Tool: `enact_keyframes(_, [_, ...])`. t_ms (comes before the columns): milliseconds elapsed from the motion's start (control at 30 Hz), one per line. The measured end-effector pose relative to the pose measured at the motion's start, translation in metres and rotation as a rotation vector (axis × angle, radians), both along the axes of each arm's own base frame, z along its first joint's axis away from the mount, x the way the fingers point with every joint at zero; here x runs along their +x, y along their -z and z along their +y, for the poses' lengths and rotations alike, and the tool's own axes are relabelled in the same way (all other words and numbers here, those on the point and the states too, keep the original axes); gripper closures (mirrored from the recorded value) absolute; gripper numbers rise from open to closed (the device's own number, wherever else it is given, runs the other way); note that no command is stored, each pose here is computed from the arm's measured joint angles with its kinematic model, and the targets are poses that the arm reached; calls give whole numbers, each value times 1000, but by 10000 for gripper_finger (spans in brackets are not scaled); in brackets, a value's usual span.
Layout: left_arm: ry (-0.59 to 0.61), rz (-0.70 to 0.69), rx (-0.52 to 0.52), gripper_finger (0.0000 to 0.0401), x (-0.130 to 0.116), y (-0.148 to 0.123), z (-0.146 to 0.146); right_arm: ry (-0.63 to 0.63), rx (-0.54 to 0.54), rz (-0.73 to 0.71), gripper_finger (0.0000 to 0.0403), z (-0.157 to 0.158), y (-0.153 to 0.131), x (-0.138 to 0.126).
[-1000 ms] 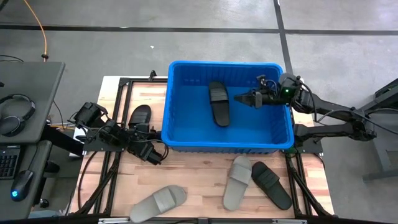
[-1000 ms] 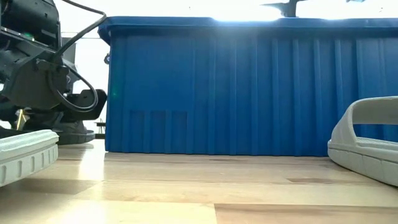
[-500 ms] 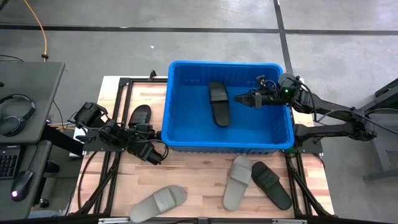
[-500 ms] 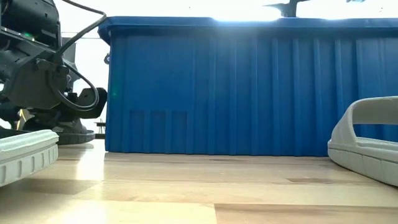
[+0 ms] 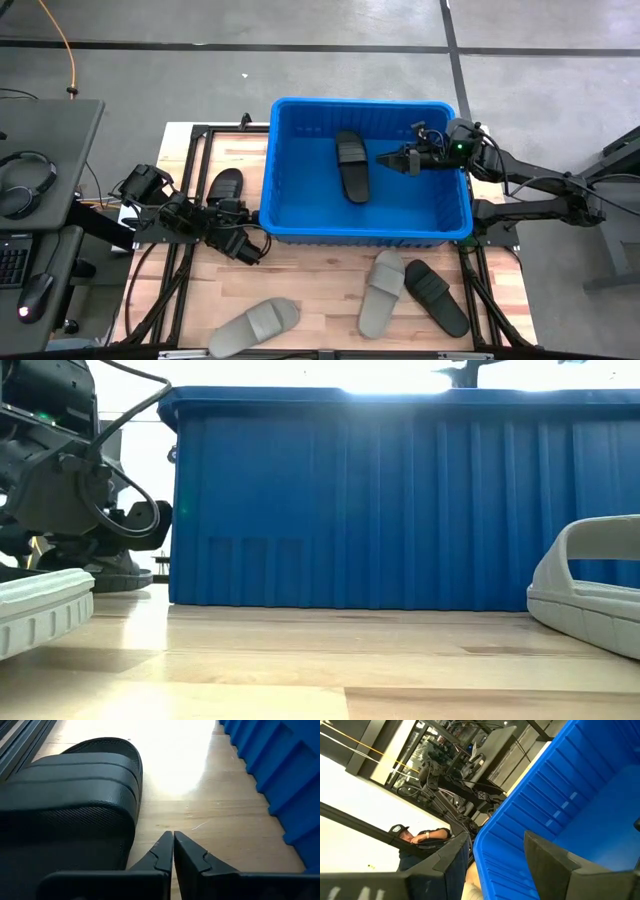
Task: Pick and place slides into bin
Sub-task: Put the black slides into the blue bin
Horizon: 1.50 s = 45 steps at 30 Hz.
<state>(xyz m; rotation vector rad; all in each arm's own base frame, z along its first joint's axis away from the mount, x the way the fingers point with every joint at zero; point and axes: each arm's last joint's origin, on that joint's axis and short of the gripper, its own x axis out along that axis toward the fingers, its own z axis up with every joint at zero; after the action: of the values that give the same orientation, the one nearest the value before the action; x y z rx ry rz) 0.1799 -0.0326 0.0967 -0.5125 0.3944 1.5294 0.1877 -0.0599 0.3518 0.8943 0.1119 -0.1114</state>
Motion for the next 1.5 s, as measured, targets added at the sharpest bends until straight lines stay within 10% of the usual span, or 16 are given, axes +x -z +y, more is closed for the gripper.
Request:
enact_keyframes(633, [-84,65,-279,324,26,-20,-15,-3,-15,9,224,0,1,0])
enact_keyframes(1500, [-182,97,-185,147,21,-25,4,12,-15,24,224,0,2,0])
